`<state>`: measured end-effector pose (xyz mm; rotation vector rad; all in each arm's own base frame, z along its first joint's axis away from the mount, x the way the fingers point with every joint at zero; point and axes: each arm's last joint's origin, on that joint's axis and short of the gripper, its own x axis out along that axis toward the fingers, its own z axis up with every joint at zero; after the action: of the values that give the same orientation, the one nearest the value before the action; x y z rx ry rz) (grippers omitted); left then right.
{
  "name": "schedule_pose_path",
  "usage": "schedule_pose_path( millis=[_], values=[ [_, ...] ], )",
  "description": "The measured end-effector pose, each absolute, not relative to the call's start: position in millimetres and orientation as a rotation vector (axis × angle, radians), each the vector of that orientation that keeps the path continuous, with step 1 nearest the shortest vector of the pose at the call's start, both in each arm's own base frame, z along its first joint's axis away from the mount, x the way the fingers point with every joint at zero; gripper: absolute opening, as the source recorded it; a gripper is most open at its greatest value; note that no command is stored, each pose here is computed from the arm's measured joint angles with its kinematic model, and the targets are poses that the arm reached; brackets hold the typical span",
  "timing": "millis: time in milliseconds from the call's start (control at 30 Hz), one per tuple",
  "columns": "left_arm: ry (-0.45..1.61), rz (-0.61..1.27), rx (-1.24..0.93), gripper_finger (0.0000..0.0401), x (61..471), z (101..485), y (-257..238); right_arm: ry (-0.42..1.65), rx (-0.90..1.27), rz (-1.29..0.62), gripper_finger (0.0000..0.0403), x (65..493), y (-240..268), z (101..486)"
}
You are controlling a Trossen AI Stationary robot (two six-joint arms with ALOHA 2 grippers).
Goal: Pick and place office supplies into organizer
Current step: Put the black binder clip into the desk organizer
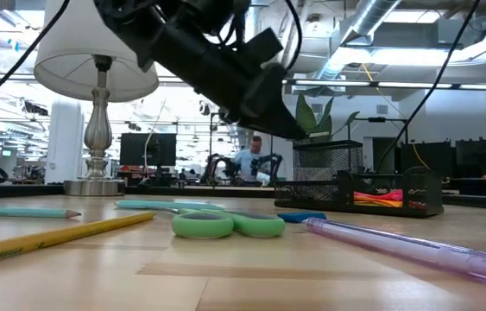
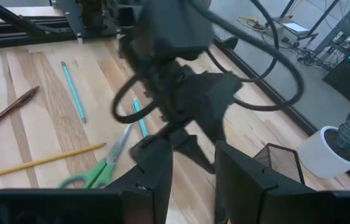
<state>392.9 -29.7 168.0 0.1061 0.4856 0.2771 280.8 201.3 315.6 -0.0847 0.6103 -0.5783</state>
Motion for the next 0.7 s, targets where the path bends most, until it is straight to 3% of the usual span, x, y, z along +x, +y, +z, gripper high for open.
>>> schedule_pose_path(
  millis=[700],
  values=[
    [0.573,0.092,0.346,0.014,395,160,25,0.61,-0.085,-0.579,0.0114,281,201,316]
  ],
)
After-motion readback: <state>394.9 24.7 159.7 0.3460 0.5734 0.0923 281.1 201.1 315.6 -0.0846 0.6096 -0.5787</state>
